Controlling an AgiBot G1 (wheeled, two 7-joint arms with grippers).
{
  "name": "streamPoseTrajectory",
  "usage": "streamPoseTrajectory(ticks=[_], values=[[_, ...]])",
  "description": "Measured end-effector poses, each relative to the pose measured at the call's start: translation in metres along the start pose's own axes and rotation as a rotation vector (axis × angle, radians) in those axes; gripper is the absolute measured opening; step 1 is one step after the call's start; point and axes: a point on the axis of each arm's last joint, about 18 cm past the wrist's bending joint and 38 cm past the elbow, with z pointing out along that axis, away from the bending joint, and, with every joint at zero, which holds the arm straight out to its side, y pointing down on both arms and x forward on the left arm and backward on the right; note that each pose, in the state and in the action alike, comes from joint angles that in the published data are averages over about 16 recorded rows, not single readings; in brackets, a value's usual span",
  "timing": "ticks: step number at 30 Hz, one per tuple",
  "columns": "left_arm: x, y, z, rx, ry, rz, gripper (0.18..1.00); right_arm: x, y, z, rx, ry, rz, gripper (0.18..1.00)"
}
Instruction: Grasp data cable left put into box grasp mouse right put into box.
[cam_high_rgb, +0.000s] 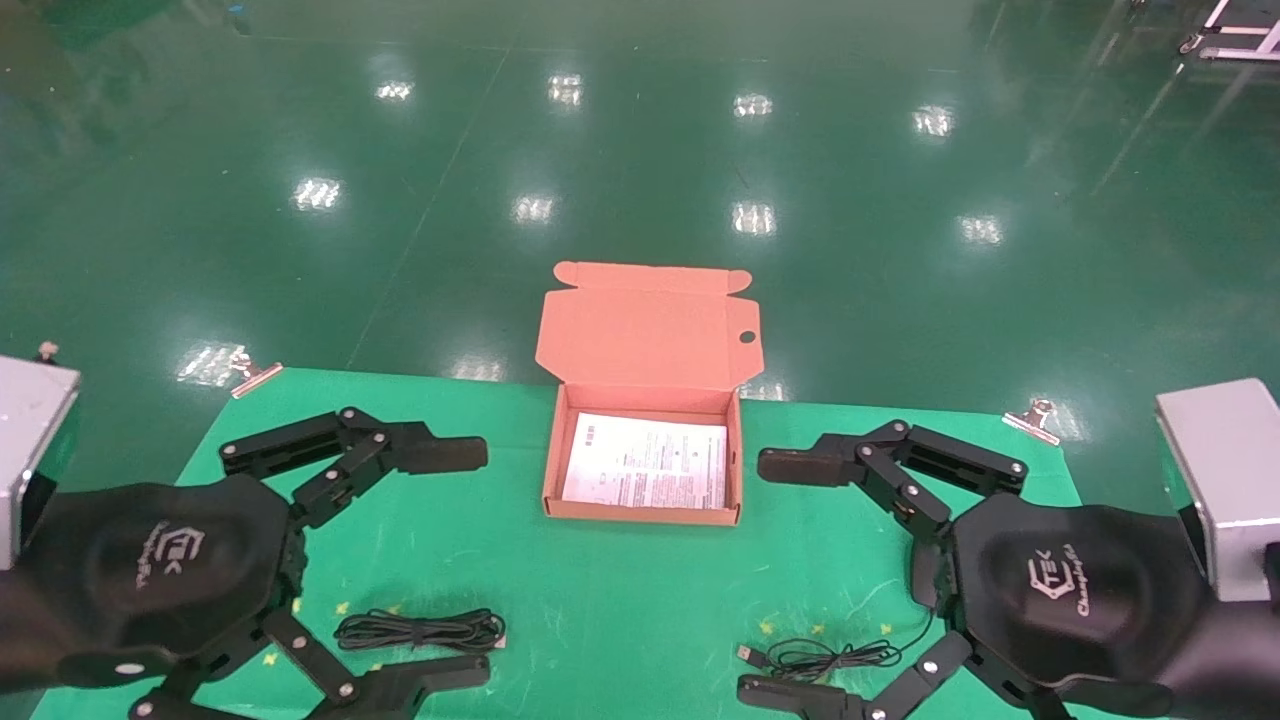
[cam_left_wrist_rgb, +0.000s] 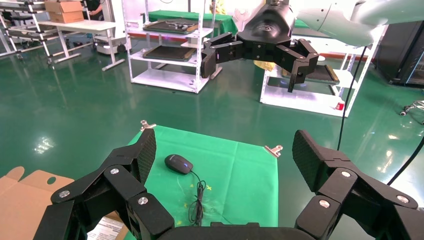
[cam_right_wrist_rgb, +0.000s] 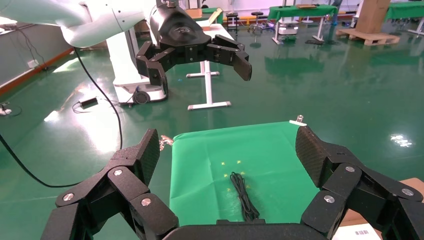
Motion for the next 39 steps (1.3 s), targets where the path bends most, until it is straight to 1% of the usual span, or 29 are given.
streamPoseTrajectory(ticks=[4,9,18,23,28,33,39], values=[[-0.001,0.005,0.003,-0.042,0.009,0.002,1.001,0.001,0.004,-0.002,-0.061,0.001,-0.038,1.001],[-0.002,0.015,0.009,-0.137,0.031,0.009,1.001,0.004,0.012,-0.004,-0.193,-0.005,-0.127,1.001],[-0.015,0.044,0.028,-0.386,0.07,0.046,1.001,0.025,0.034,-0.008,-0.523,-0.055,-0.37,1.001],[-0.026,0.061,0.042,-0.537,0.085,0.089,1.001,0.041,0.05,-0.006,-0.699,-0.114,-0.514,1.001],[-0.039,0.08,0.055,-0.683,0.092,0.146,1.001,0.052,0.067,-0.001,-0.832,-0.187,-0.624,1.001],[-0.051,0.101,0.067,-0.829,0.09,0.216,1.001,0.056,0.087,0.003,-0.926,-0.254,-0.686,1.001],[-0.063,0.132,0.078,-0.991,0.067,0.279,1.001,0.058,0.114,0.005,-1.008,-0.28,-0.698,1.001]])
